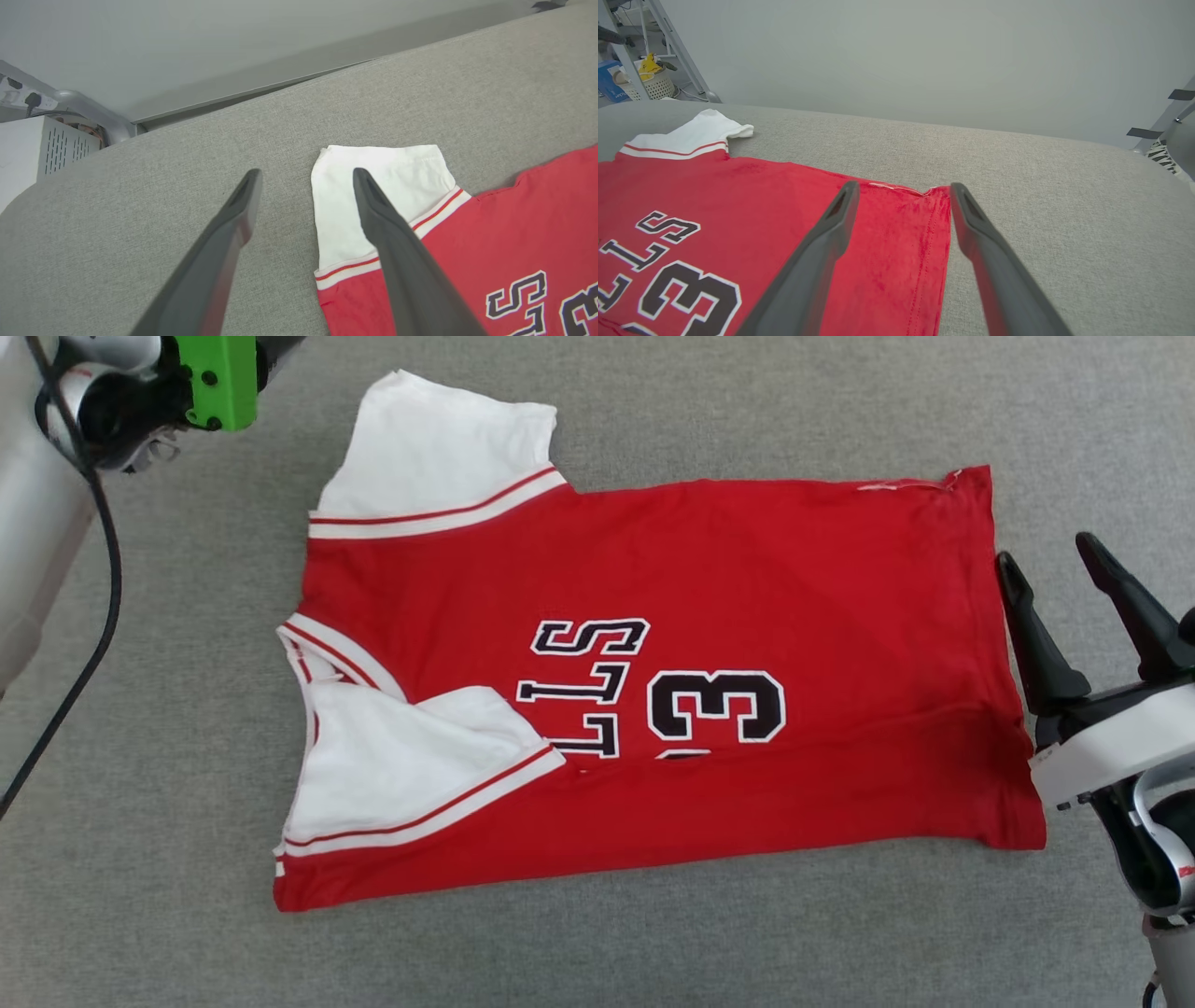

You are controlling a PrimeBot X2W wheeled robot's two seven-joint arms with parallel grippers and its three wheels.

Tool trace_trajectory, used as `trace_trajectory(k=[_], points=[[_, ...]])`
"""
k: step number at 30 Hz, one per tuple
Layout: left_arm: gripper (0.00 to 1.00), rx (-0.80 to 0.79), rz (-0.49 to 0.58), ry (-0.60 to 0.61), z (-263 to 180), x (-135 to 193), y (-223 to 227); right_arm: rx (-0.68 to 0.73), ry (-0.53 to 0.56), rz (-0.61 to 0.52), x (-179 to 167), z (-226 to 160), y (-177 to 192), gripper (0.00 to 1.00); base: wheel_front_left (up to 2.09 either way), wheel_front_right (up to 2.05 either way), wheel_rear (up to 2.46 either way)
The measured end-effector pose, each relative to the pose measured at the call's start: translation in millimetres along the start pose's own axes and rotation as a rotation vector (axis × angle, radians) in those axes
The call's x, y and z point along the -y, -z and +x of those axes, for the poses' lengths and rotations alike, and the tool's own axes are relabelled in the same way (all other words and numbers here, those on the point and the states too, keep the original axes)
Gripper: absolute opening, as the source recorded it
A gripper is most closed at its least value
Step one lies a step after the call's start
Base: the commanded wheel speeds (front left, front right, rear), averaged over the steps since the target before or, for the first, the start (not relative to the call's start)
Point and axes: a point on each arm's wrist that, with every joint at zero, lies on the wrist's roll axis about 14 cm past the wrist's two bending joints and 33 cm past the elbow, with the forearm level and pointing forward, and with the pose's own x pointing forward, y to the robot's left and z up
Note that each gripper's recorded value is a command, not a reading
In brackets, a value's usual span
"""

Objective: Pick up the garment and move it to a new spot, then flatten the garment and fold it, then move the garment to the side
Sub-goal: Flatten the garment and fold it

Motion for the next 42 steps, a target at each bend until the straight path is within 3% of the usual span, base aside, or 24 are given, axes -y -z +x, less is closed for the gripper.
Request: trace_trajectory(k=[8, 17, 18, 19, 26, 33, 36, 42], points=[[1.00, -0.274, 0.020, 0.037, 63.4, 7.6, 45.8, -0.077, 0.004, -0.017, 7.1, 14.7, 29.5, 1.00, 0.00, 0.00, 0.00], [1.00, -0.418, 0.049, 0.064, 113.2, 14.8, 90.4, -0.159, 0.052, -0.032, 27.3, 14.7, 59.4, 1.00, 0.00, 0.00, 0.00], [0.32, -0.424, 0.049, 0.068, 115.9, 15.1, 90.5, -0.166, 0.059, -0.032, 29.5, 13.4, 61.9, 1.00, 0.00, 0.00, 0.00], [0.00, -0.428, 0.051, 0.073, 117.8, 16.0, 91.3, -0.169, 0.064, -0.033, 31.2, 12.5, 63.5, 1.00, 0.00, 0.00, 0.00], [0.00, -0.379, 0.088, 0.101, 116.0, 25.5, 82.9, -0.171, 0.084, -0.035, 40.9, 11.7, 63.0, 1.00, 0.00, 0.00, 0.00], [0.00, -0.213, 0.106, 0.131, 93.3, 36.1, 57.1, -0.100, 0.059, -0.128, 55.6, 35.8, 12.6, 1.00, 0.00, 0.00, 0.00], [0.00, -0.137, 0.127, 0.143, 78.6, 41.2, 41.4, -0.175, 0.029, -0.148, 56.4, 44.5, 5.8, 1.00, 0.00, 0.00, 0.00], [0.00, -0.049, 0.167, 0.166, 49.3, 52.0, 36.8, -0.454, -0.040, -0.155, 58.0, 57.1, 13.8, 1.00, 0.00, 0.00, 0.00]])
